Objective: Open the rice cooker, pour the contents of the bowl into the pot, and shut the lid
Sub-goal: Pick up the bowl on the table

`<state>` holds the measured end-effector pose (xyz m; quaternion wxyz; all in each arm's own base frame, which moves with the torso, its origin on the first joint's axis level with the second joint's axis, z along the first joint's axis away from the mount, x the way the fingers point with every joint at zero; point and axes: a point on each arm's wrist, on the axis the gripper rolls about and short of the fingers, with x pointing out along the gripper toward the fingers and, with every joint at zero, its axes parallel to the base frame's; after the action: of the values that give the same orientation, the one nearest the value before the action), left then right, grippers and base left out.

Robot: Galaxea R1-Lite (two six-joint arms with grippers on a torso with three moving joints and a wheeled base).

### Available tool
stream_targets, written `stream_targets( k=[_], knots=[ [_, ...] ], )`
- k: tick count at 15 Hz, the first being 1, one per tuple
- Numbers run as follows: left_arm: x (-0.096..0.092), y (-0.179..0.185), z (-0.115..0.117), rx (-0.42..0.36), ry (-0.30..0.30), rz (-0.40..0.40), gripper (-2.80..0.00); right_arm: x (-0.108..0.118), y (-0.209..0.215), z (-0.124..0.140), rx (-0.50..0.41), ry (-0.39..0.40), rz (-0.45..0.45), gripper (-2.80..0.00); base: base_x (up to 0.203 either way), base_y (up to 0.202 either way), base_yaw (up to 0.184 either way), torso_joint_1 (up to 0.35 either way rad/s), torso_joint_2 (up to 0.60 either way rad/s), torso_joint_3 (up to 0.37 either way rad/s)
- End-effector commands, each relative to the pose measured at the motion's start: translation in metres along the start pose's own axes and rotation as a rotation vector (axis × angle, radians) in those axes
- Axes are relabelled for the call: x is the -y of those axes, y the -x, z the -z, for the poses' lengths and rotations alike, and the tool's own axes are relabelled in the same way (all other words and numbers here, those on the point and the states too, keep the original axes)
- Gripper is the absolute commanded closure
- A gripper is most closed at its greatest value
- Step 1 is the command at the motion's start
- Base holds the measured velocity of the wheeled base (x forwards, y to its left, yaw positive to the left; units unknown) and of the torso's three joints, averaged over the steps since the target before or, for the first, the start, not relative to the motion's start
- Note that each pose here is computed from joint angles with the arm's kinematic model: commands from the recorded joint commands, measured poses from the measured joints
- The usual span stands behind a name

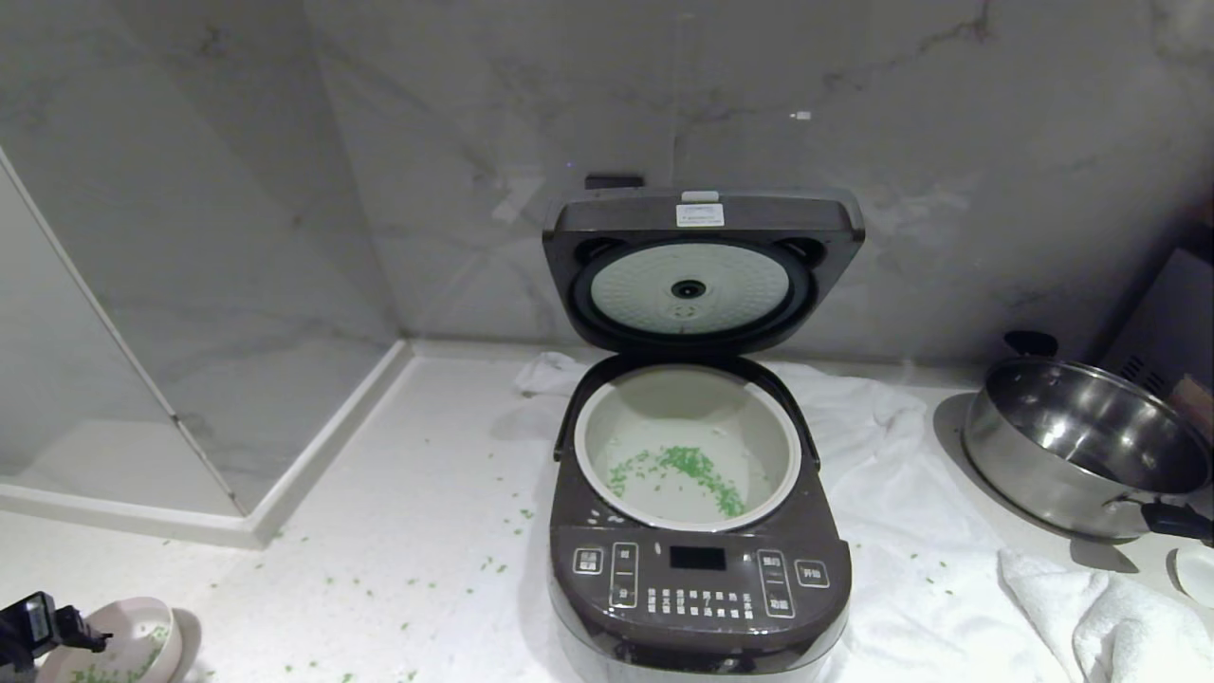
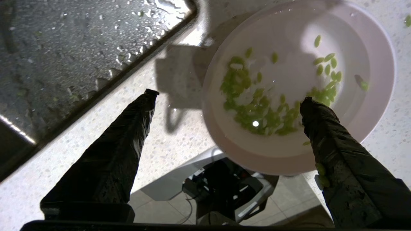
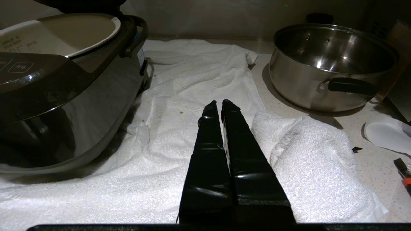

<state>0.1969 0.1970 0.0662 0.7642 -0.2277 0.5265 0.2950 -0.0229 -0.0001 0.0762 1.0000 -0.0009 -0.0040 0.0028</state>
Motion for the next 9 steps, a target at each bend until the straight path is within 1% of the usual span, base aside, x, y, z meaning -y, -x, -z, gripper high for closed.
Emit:
stream_targets(
  k=[1, 2, 3, 7, 8, 9],
  knots=[
    [-0.006, -0.015, -0.004, 0.004, 0.017, -0.009, -2.80, 0.000, 0.000, 0.000, -0.002, 0.000, 0.000, 0.00, 0.000, 0.000, 0.000, 0.000, 0.00, 0.000],
    [-0.007, -0.018, -0.005, 0.014, 0.017, -0.011, -2.80, 0.000, 0.000, 0.000, -0.001, 0.000, 0.000, 0.00, 0.000, 0.000, 0.000, 0.000, 0.00, 0.000],
    [-0.007, -0.021, -0.003, 0.004, 0.016, -0.010, -2.80, 0.000, 0.000, 0.000, 0.000, 0.001, 0.000, 0.00, 0.000, 0.000, 0.000, 0.000, 0.00, 0.000],
    [-0.007, -0.037, 0.004, -0.059, 0.016, -0.005, -2.80, 0.000, 0.000, 0.000, -0.002, 0.000, 0.000, 0.00, 0.000, 0.000, 0.000, 0.000, 0.00, 0.000],
    [-0.007, -0.041, 0.004, -0.065, 0.018, -0.005, -2.80, 0.000, 0.000, 0.000, -0.002, 0.000, 0.000, 0.00, 0.000, 0.000, 0.000, 0.000, 0.00, 0.000],
    [-0.008, -0.043, 0.003, -0.054, 0.019, -0.005, -2.80, 0.000, 0.000, 0.000, -0.002, 0.000, 0.000, 0.00, 0.000, 0.000, 0.000, 0.000, 0.00, 0.000]
  ],
)
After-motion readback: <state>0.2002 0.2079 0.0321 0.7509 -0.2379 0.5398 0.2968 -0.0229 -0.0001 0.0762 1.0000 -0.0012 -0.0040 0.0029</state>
